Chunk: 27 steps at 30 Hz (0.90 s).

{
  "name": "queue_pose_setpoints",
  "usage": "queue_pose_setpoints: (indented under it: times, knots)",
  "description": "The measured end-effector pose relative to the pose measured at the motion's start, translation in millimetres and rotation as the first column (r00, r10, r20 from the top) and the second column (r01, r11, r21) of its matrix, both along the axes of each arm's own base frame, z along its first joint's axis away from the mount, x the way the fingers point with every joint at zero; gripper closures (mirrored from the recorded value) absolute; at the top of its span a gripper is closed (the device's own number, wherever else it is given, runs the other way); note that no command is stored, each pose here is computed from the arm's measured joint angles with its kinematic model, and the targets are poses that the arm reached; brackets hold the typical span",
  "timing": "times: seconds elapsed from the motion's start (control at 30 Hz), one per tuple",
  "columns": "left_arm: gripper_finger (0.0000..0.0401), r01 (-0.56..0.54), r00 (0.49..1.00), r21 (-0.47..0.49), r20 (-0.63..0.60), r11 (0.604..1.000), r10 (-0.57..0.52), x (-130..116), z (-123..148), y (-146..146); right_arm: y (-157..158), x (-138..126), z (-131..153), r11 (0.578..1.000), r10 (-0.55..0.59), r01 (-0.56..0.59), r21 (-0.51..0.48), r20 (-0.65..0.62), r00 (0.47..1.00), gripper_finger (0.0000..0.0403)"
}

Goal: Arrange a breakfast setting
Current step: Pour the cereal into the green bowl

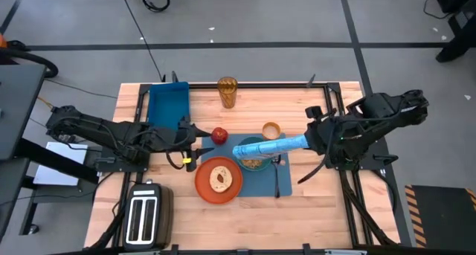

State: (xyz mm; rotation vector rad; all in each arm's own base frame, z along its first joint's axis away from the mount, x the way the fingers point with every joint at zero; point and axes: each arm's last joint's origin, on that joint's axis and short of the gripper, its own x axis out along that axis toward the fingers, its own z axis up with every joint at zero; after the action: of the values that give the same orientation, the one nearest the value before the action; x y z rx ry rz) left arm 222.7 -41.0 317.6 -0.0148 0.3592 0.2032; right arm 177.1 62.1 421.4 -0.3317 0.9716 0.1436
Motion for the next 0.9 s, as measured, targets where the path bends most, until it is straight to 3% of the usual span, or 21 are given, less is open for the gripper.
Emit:
queue_pose_setpoints:
  times: [0.2,0.27,0.47,0.9]
  knots:
    - [0.0168,0.003,1.0,0.008,-0.003,1.0,-0.003,0.0,-0.1,0.0,7.1,27.9,10.2,0.992,0.104,-0.106,-0.065,-0.041,0.994,0.0252]
    - [0.0168,0.002,1.0,0.007,-0.002,1.0,-0.002,0.0,-0.1,0.0,5.2,34.6,7.6,0.99,0.081,-0.091,-0.111,-0.093,0.992,0.0252]
    - [0.0168,0.012,1.0,-0.003,-0.008,1.0,-0.013,-0.5,-0.8,-1.6,4.1,48.5,2.2,0.991,0.059,-0.075,-0.109,-0.141,0.988,0.0252]
    - [0.0168,0.022,1.0,0.013,-0.01,1.0,-0.022,-0.5,-0.7,-2.1,-6.3,26.7,15.9,0.999,-0.011,0.01,-0.033,-0.019,1.0,0.0252]
